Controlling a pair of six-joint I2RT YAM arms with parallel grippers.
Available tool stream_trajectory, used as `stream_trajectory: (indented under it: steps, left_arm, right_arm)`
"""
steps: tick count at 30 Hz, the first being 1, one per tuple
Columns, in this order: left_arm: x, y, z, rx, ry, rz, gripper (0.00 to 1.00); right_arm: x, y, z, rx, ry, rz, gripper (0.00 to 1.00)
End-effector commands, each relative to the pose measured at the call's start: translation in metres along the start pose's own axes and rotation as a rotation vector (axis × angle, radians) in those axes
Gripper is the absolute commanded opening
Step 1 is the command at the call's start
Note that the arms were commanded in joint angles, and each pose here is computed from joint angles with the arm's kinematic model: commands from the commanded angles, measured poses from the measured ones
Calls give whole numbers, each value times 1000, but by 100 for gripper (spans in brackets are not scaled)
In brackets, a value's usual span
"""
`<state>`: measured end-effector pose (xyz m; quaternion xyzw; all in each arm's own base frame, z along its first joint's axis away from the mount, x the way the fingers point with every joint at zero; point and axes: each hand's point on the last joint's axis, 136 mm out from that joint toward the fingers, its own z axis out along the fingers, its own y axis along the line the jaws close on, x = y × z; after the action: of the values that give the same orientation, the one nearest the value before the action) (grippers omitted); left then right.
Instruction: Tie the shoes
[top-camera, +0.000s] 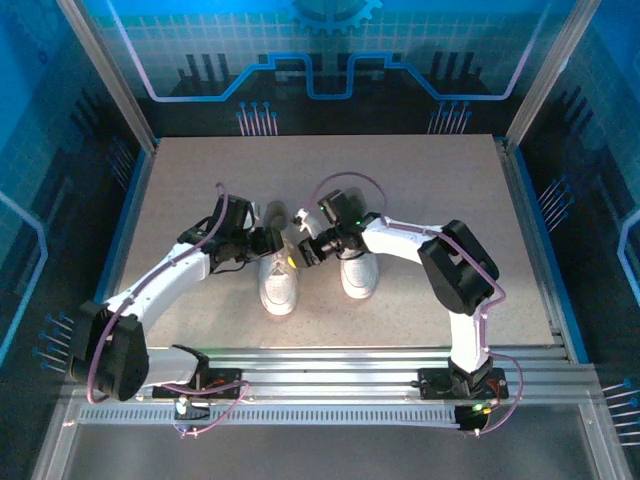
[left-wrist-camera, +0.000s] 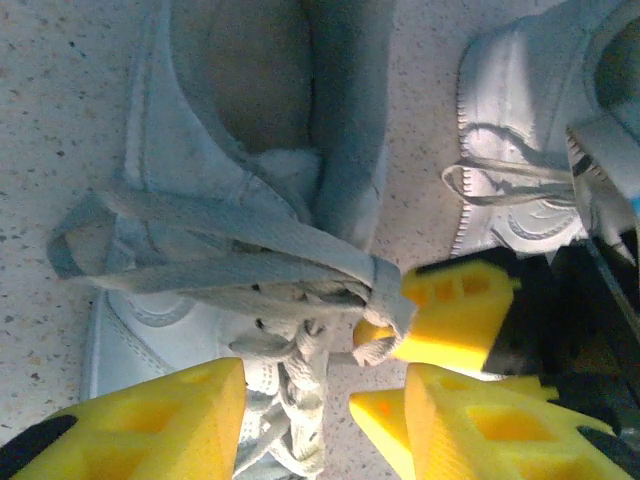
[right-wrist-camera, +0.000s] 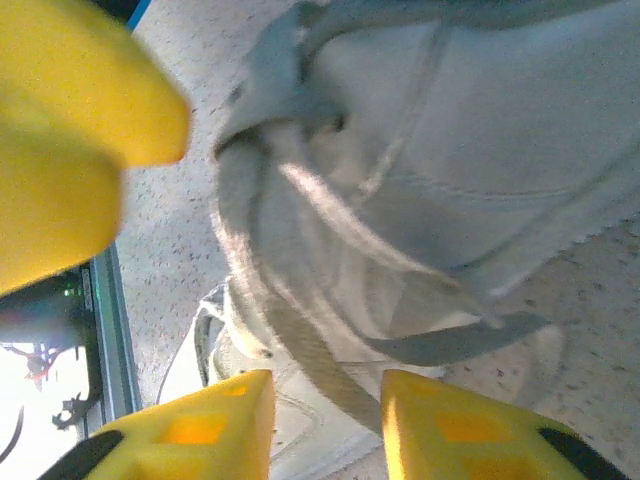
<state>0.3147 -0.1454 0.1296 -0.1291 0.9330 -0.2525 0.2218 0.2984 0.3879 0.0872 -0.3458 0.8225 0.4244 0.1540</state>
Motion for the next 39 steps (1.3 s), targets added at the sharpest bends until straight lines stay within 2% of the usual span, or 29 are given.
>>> stream_trajectory:
  steps: [1,7,17,21,27,32,39]
  left_arm:
    - [-18,-11,-6,-19,-48,1,47]
    - [-19,-17,1,-58,-50,11,49]
    - [-8,-5,25,-202,2,103,49]
    - [-5,0,27,-228,7,121,44]
    - [-7,-2,21,-205,-27,135,39]
    - [-8,-4,21,-190,-37,133,38]
    - [-8,-9,23,-157,-41,117,37]
  right_arm:
    - [-6,28,-5,-88,-44,-74,27]
    - [-4,40,-18,-123,-99,-96,26]
    - [-13,-2,-63,98,-136,-45,27]
    - [-22,-18,-67,170,-139,-42,27]
    - [-35,-20,-57,131,-144,-115,32]
    - [-42,-16,-42,35,-156,-181,36]
    - [-45,-17,-25,3,-170,-301,40]
